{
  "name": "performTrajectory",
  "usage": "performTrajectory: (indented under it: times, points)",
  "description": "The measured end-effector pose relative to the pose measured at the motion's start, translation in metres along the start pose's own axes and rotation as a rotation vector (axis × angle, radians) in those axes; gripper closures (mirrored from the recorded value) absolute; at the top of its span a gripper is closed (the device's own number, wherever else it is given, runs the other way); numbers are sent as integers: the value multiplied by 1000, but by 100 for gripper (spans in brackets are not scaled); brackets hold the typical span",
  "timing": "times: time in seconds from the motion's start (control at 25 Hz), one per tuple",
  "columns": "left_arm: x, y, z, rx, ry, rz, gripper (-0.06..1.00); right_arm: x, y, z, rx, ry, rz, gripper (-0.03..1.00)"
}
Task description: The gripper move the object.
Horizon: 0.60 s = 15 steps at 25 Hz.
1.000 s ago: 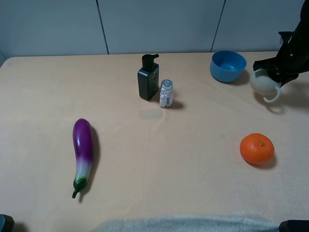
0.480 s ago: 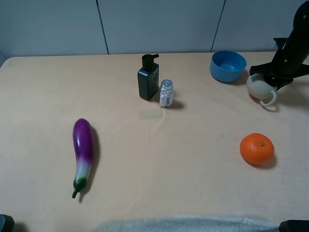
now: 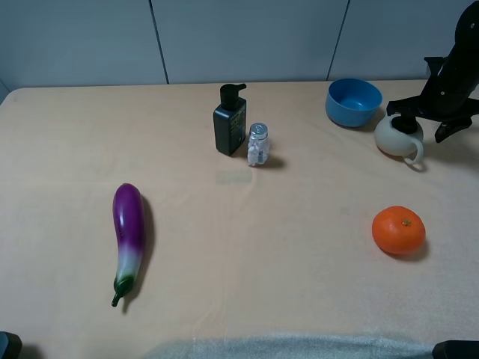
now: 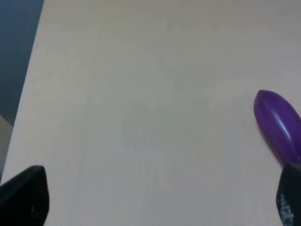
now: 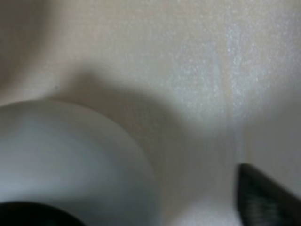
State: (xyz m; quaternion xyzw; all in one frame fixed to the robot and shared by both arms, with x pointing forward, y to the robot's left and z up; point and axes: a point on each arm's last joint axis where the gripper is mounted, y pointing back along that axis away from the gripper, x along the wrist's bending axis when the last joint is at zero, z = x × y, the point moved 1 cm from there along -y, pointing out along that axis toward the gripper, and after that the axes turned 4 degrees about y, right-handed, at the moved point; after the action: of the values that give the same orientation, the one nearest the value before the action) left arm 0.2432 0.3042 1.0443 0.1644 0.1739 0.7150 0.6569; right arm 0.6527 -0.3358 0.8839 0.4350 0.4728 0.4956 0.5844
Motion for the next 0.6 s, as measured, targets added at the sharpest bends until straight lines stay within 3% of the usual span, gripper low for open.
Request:
performTrajectory:
  times: [0.08,0.16,0.6]
  points:
    - [0,0,0,0,0,0,-2,0,0,0,0,0,0,35]
    - [0,0,0,0,0,0,-2,0,0,0,0,0,0,30]
    - [0,0,0,0,0,0,-2,-1,10,1,-18,-9,5,28]
